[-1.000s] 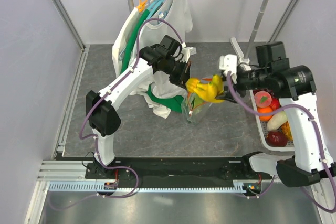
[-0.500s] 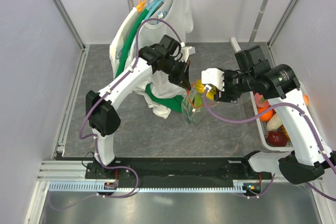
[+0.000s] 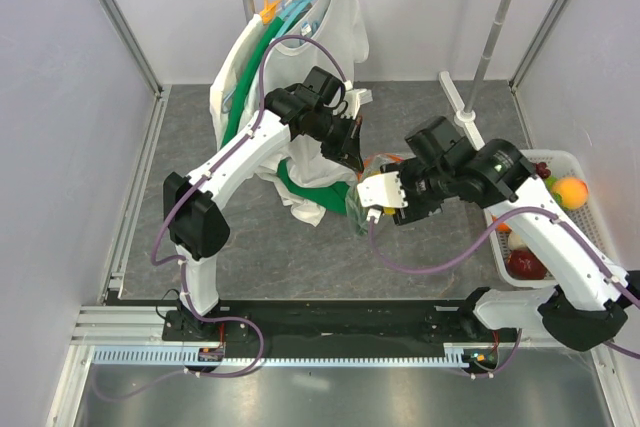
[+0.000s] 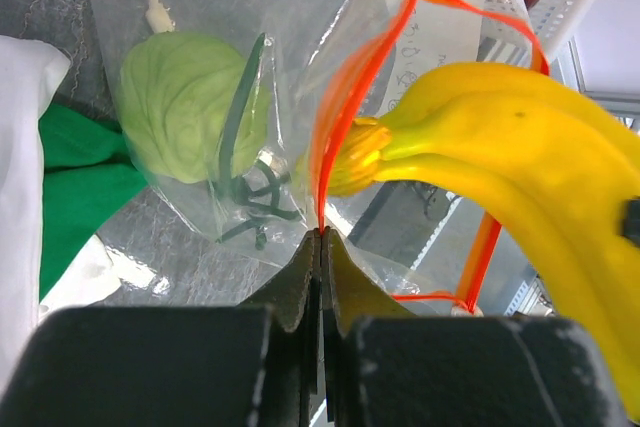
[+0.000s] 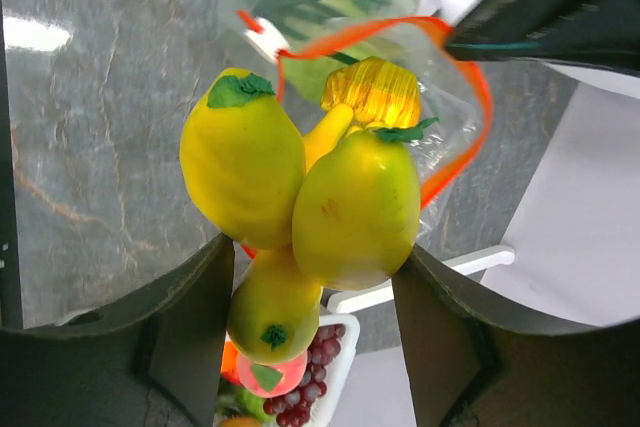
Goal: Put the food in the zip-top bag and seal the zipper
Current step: Place the fake fruit in the zipper food storage bag.
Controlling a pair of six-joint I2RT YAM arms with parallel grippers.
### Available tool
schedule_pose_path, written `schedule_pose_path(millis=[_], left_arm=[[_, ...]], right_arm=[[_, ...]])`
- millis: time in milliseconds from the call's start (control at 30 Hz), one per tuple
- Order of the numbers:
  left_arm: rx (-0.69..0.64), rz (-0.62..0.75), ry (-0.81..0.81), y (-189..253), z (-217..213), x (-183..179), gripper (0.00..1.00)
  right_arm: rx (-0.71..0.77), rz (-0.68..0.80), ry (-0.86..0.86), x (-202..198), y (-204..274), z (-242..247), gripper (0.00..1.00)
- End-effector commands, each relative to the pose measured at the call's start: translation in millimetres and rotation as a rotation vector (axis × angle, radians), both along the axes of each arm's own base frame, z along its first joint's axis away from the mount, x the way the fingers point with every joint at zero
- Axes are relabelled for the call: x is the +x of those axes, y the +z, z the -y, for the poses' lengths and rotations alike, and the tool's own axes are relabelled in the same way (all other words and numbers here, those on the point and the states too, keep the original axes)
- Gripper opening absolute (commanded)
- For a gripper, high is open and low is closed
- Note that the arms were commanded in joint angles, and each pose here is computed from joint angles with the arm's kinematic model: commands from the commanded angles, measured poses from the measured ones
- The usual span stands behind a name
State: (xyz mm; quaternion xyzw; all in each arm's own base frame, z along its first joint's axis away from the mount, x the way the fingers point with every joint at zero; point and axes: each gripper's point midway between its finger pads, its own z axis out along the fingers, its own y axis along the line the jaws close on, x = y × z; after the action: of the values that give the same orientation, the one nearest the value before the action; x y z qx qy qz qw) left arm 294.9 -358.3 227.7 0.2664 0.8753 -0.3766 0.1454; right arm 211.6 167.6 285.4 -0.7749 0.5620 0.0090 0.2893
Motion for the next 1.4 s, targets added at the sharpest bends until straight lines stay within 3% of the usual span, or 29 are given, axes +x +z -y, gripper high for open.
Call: schedule_pose_path(millis=[0, 300, 500, 633, 733, 767, 800, 833, 933, 1233, 1367], left_arm=[[-0.077, 0.057, -0.02, 32, 3, -2, 0.02], [-0.093, 0.001, -0.056, 25, 3, -14, 0.02], [-0.115, -0.024, -0.084, 25, 6, -19, 0.02], [-0.125, -0.04, -0.108, 24, 6, -25, 0.02], [-0.127, -0.05, -0.12, 21, 4, -29, 0.02], [-0.128, -0.05, -0.122, 21, 4, -29, 0.02], [-0.126, -0.054, -0.121, 20, 3, -30, 0.02], [-0.126, -0.056, -0.118, 20, 2, -29, 0.02], [-0.125, -0.063, -0.104, 19, -1, -26, 0.02], [-0.139, -0.098, -0.052, 20, -5, -13, 0.02], [-0.141, -0.093, -0.046, 23, -4, -11, 0.02]], right_arm=[[-0.204, -0.033, -0.049, -7, -24, 26, 0.25], [-0.339, 0.078, -0.147, 41, -19, 22, 0.29], [-0.467, 0.08, -0.092, 41, -38, 11, 0.36], [-0.462, 0.097, -0.074, 49, -43, 2, 0.36], [-0.435, 0.169, -0.069, 62, -42, -6, 0.43], [-0.433, 0.187, -0.072, 64, -44, -5, 0.6], [-0.405, 0.222, -0.076, 70, -40, -11, 0.66], [-0.397, 0.242, -0.086, 73, -37, -11, 0.79], [-0.297, 0.291, -0.148, 77, -17, -16, 0.95], [0.249, 0.14, -0.537, 58, 42, -2, 0.98], [0.396, -0.022, -0.769, 48, 30, 21, 0.94]])
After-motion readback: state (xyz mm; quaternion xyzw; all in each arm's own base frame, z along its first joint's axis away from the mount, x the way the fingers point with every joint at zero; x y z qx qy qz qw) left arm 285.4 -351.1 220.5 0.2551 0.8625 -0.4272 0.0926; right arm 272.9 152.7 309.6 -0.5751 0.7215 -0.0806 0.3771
